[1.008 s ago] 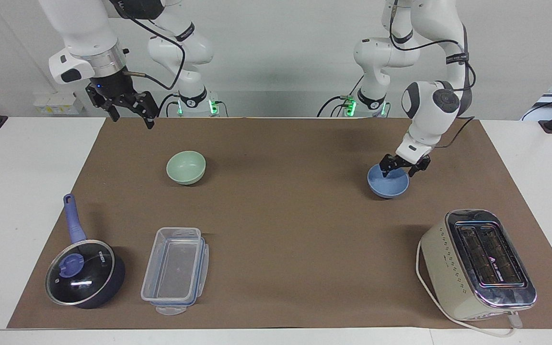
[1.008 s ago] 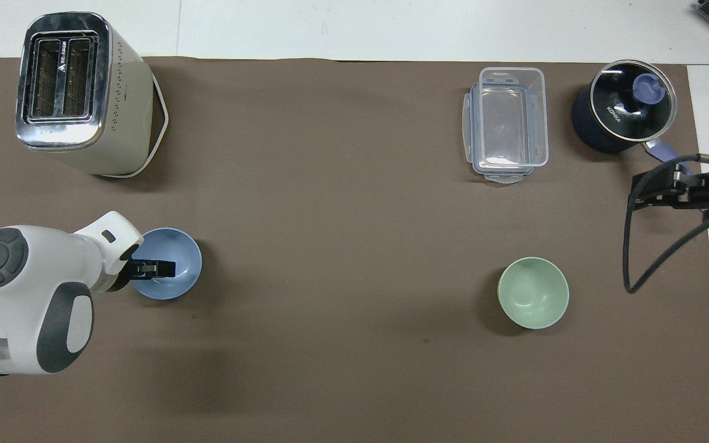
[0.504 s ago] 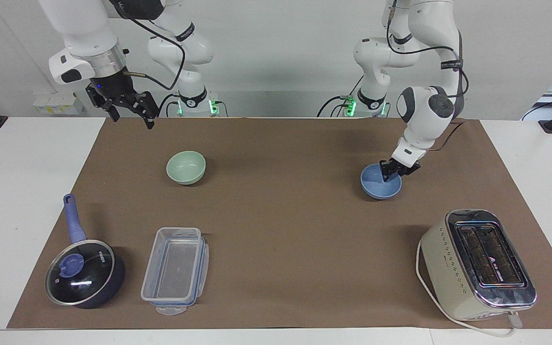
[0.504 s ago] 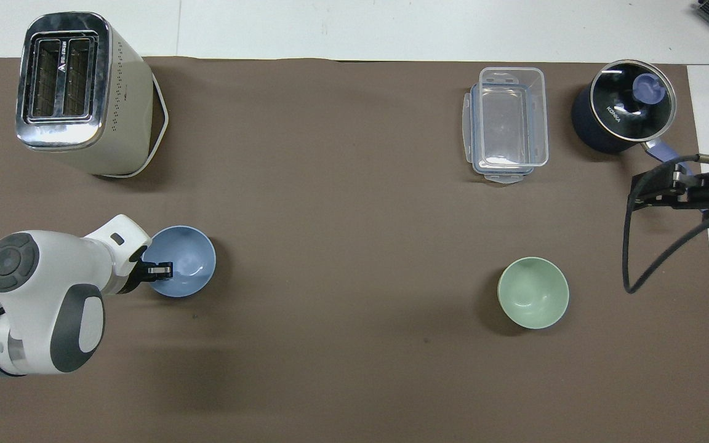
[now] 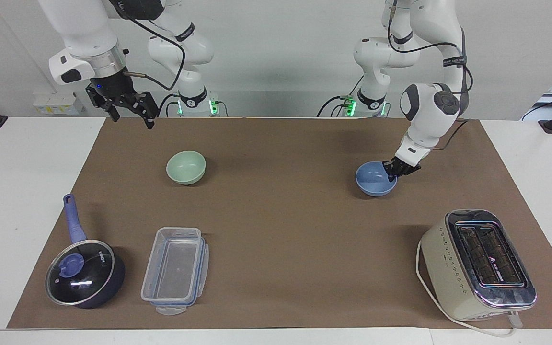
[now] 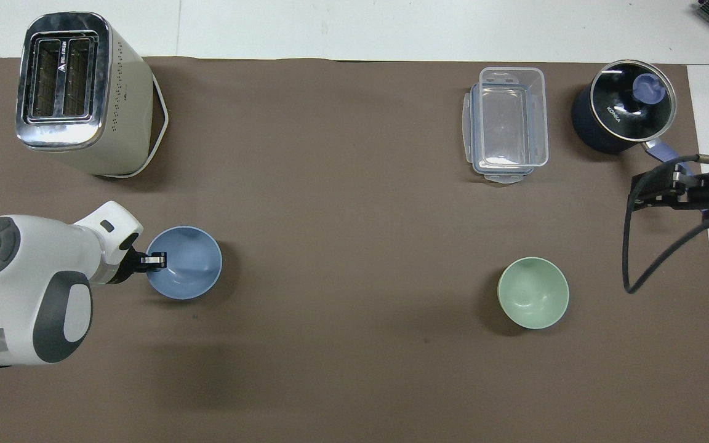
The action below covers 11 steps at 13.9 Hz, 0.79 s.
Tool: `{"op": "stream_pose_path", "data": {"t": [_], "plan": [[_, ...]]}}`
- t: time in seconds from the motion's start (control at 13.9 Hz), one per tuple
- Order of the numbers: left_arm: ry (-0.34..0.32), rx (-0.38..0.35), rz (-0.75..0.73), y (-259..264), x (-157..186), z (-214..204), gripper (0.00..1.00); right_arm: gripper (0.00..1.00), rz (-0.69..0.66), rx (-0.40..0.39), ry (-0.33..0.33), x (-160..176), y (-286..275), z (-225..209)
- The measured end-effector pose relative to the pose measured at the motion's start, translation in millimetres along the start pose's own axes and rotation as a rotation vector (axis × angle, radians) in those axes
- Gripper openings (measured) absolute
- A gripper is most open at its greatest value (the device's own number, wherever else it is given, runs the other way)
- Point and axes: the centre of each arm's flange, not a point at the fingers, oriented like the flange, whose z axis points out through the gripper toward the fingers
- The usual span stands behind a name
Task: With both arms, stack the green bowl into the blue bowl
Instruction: 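Close the left gripper on the blue bowl rim, then slide the blue bowl with the left gripper toward the table center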
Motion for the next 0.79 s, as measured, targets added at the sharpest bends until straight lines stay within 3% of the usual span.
{"op": "stream_pose_path", "data": {"t": [0.5,0.79], "plan": [[-0.017,-0.019,0.003,3.6,25.5,-107.3,0.06,1.00,0.000,0.000,-0.001,0.0,0.2,0.3],[-0.023,-0.020,0.001,3.1,27.4,-116.4,0.06,1.00,0.000,0.000,-0.001,0.0,0.2,0.3]]}}
